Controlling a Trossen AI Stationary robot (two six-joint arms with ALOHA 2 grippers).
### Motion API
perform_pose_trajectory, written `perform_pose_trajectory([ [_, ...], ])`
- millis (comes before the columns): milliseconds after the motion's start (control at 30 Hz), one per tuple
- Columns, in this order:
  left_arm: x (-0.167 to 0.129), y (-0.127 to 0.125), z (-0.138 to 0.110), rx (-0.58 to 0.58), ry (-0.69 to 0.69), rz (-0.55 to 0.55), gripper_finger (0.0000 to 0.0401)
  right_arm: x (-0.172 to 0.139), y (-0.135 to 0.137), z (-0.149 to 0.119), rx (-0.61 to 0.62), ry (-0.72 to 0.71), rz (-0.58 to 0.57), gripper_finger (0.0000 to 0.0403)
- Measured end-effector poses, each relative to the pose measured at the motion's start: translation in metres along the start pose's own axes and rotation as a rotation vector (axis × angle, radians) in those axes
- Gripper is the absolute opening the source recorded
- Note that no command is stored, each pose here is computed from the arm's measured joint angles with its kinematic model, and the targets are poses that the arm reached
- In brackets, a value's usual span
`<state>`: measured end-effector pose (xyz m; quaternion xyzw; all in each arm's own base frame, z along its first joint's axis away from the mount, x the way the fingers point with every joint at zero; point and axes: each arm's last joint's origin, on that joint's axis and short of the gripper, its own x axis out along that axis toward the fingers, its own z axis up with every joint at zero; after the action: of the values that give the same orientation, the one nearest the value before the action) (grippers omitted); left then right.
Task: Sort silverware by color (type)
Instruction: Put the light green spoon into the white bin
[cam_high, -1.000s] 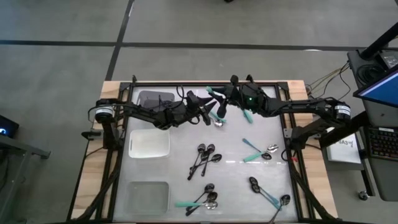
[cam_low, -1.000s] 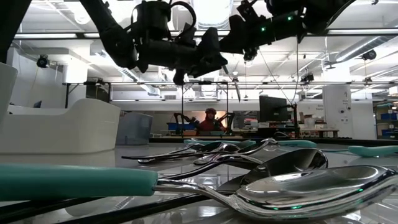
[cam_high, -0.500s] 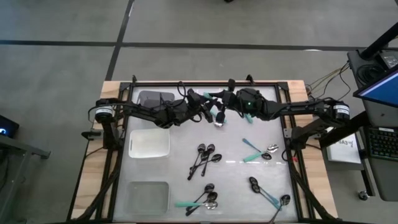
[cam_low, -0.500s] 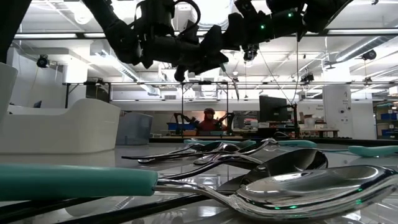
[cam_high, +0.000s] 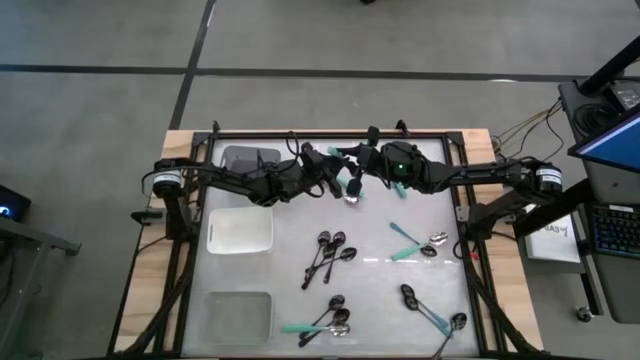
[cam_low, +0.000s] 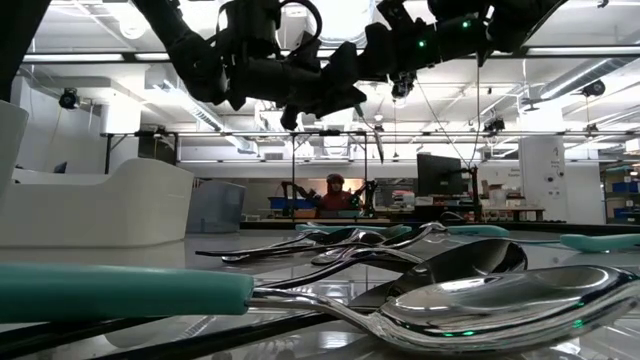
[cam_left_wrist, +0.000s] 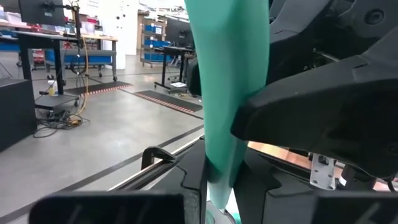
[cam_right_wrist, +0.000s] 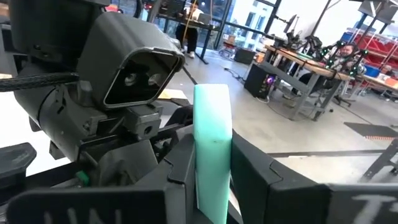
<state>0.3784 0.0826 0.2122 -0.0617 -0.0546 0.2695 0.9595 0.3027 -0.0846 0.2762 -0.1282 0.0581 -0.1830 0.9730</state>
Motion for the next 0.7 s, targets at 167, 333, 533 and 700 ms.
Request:
perform_pose_trajectory([
  [167, -0.001, 0.0, 0.001, 0.008, 0.022, -0.011, 0.0018, -0.002, -0.002, 0.001, 0.0, 0.022, -0.069, 0.013],
  [333, -0.004, 0.001, 0.004, 0.025, 0.072, 0.002, 0.0018, -0.015, -0.01, 0.01, -0.043, 0.056, -0.166, 0.0173],
  [533, -0.012, 0.003, 0.019, 0.055, 0.148, 0.005, 0.0018, -0.039, -0.016, 0.022, 0.024, 0.096, -0.148, 0.0184],
  [700, -0.029, 0.004, 0.04, 0.091, 0.261, -0.066, 0.0018, -0.06, -0.02, 0.026, 0.121, 0.165, -0.147, 0.0176],
])
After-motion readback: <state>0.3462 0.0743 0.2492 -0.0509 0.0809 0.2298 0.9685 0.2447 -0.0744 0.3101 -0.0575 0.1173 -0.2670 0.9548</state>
